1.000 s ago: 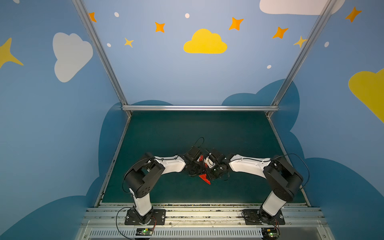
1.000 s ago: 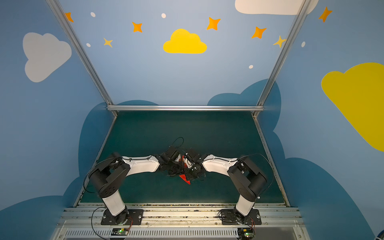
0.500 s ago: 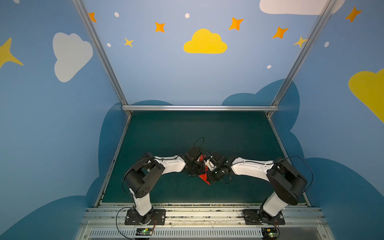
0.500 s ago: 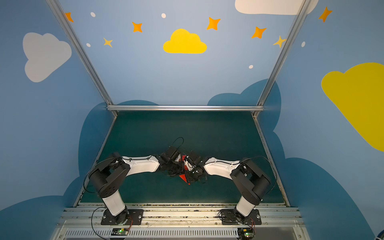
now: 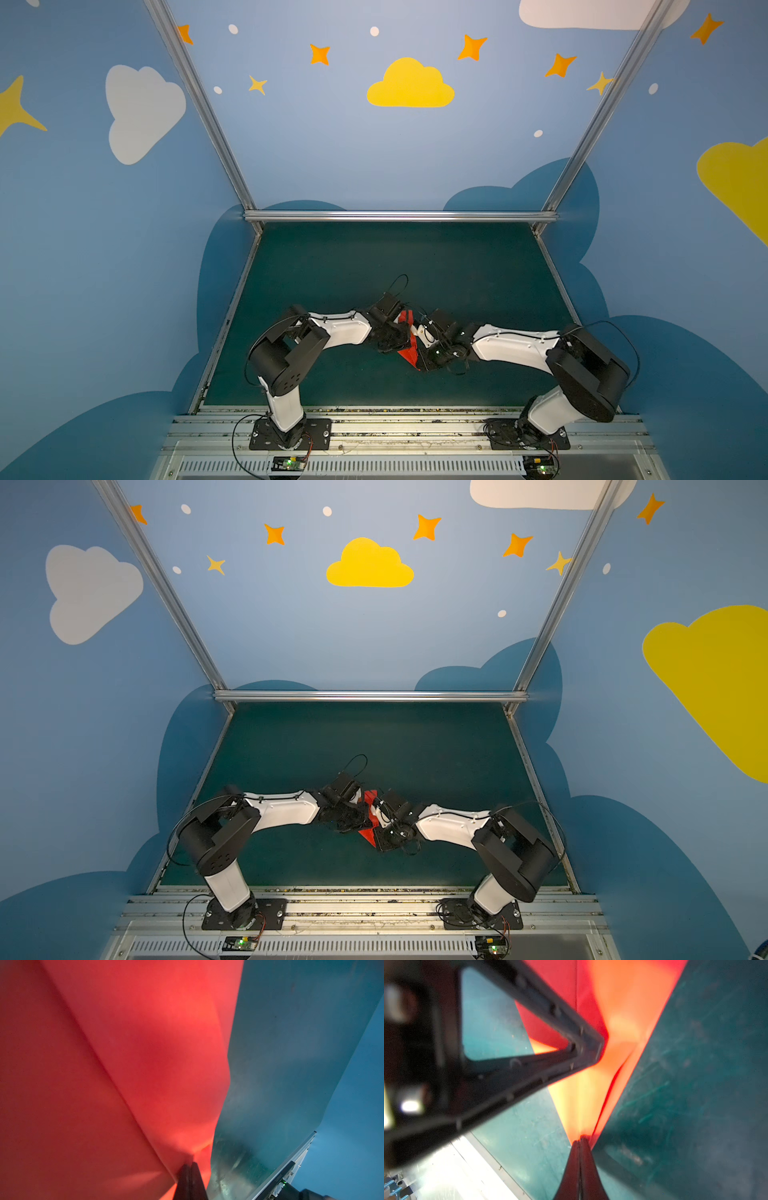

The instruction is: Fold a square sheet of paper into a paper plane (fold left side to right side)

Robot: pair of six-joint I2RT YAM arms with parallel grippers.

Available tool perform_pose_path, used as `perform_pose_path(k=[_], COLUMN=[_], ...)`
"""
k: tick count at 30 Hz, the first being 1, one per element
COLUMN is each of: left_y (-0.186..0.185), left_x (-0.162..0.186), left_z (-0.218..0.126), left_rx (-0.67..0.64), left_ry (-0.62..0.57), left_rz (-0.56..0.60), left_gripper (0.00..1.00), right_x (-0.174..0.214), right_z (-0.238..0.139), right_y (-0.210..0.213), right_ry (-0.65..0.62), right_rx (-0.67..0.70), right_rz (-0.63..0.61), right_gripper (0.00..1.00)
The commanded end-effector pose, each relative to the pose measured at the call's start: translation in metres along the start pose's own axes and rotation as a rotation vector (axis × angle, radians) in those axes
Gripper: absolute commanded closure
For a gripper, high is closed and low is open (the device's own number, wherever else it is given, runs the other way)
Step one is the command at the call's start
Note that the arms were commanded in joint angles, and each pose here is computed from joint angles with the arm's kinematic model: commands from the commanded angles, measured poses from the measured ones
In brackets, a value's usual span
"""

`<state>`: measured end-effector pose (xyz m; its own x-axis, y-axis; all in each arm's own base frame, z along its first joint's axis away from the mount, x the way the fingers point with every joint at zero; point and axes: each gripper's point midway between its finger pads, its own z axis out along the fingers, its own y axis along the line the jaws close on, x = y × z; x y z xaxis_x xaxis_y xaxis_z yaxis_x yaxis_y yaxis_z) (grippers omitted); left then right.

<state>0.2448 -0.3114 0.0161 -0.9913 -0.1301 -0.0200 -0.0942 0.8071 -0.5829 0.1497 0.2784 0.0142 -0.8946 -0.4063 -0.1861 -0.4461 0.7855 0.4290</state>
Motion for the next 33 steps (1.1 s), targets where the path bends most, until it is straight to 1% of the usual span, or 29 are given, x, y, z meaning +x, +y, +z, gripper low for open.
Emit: perform_pose_path(k=[1, 4, 7, 10, 13, 17, 21, 25, 29, 33], left_y=[0.030, 0.029, 0.029, 0.028, 0.029, 0.027, 0.026, 0.027, 0.028, 0.028], left_x=[0.002, 0.002, 0.001, 0.002, 0.002, 0.001, 0.001, 0.002, 0.003, 0.003], left_z=[0.004, 0.004, 0.004, 0.005, 0.005, 0.003, 0.003, 0.003, 0.003, 0.003], left_rx=[-0.106, -0.102, -0.103, -0.100, -0.099, -0.095, -0.092, -0.095, -0.095, -0.093], left_ry=[-0.011, -0.011, -0.013, -0.010, -0.007, -0.013, -0.013, -0.012, -0.012, -0.014], left_rz=[-0.033, -0.033, -0.034, -0.034, -0.037, -0.034, -0.036, -0.036, -0.037, -0.040], left_gripper=[0.97, 0.97, 0.97, 0.97, 0.97, 0.97, 0.97, 0.97, 0.97, 0.97], right_x=[0.079, 0.082, 0.072, 0.053, 0.023, -0.005, -0.028, -0.041, -0.037, -0.025], right_z=[0.008, 0.004, -0.006, -0.021, -0.037, -0.042, -0.035, -0.025, -0.010, 0.004], right_y=[-0.041, -0.040, -0.035, -0.025, -0.008, 0.006, 0.013, 0.015, 0.005, -0.008], right_ry=[0.244, 0.247, 0.216, 0.159, 0.092, 0.052, 0.033, 0.032, 0.053, 0.081], right_rx=[0.134, 0.129, 0.109, 0.074, 0.039, 0.019, 0.018, 0.019, 0.042, 0.054], right_rz=[0.101, 0.106, 0.111, 0.115, 0.093, 0.068, 0.059, 0.062, 0.079, 0.108], right_gripper=[1.00, 1.00, 1.00, 1.00, 1.00, 1.00, 1.00, 1.00, 1.00, 1.00])
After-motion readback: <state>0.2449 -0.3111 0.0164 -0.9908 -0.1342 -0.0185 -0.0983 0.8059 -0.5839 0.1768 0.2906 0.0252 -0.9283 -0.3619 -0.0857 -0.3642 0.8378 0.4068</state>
